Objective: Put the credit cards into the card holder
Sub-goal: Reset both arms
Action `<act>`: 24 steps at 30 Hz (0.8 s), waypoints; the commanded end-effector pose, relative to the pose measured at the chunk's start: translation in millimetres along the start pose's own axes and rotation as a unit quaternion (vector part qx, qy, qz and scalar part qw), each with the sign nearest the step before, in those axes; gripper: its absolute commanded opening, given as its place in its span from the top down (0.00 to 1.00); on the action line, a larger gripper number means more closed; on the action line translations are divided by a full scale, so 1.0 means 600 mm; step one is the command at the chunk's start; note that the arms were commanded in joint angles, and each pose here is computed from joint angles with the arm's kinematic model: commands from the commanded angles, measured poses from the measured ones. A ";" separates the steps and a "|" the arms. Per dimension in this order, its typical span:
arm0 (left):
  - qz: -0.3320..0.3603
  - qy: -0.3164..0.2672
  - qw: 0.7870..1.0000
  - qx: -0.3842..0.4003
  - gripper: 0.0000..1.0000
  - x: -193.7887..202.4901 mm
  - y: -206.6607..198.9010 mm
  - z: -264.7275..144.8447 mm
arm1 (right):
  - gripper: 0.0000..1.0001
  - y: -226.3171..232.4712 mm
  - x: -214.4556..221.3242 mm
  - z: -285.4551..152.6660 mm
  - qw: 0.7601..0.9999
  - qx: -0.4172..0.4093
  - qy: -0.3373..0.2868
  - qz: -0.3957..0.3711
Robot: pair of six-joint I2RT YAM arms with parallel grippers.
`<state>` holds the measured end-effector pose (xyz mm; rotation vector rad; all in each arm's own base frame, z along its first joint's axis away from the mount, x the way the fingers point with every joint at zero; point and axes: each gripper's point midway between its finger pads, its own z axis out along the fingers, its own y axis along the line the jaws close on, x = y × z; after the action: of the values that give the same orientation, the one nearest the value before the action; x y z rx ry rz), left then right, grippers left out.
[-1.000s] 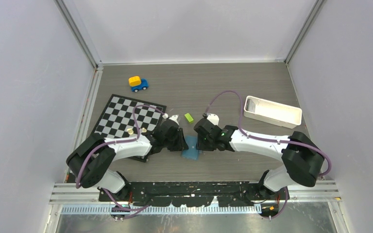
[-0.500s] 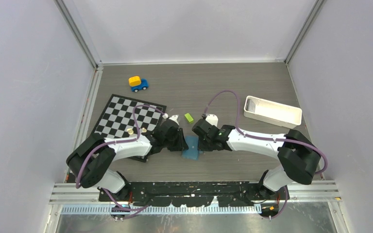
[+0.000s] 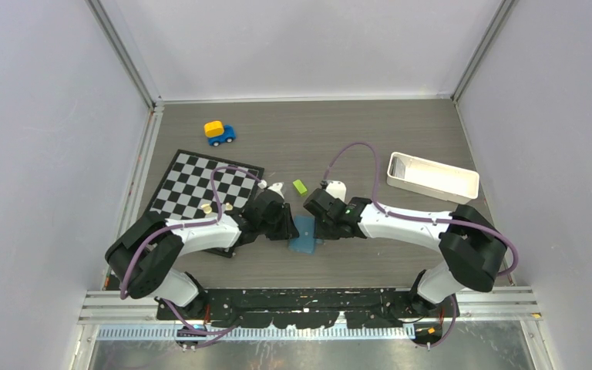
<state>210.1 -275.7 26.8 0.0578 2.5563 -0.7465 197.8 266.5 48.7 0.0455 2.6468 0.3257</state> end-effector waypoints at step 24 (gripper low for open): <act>0.023 0.039 0.996 -0.075 0.75 0.046 0.065 -0.004 | 1.00 0.057 -0.025 -0.027 0.991 -0.126 -0.053 0.011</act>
<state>210.1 -275.8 26.8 0.0576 2.5563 -0.7464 194.9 270.6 51.6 0.0222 2.5963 0.4223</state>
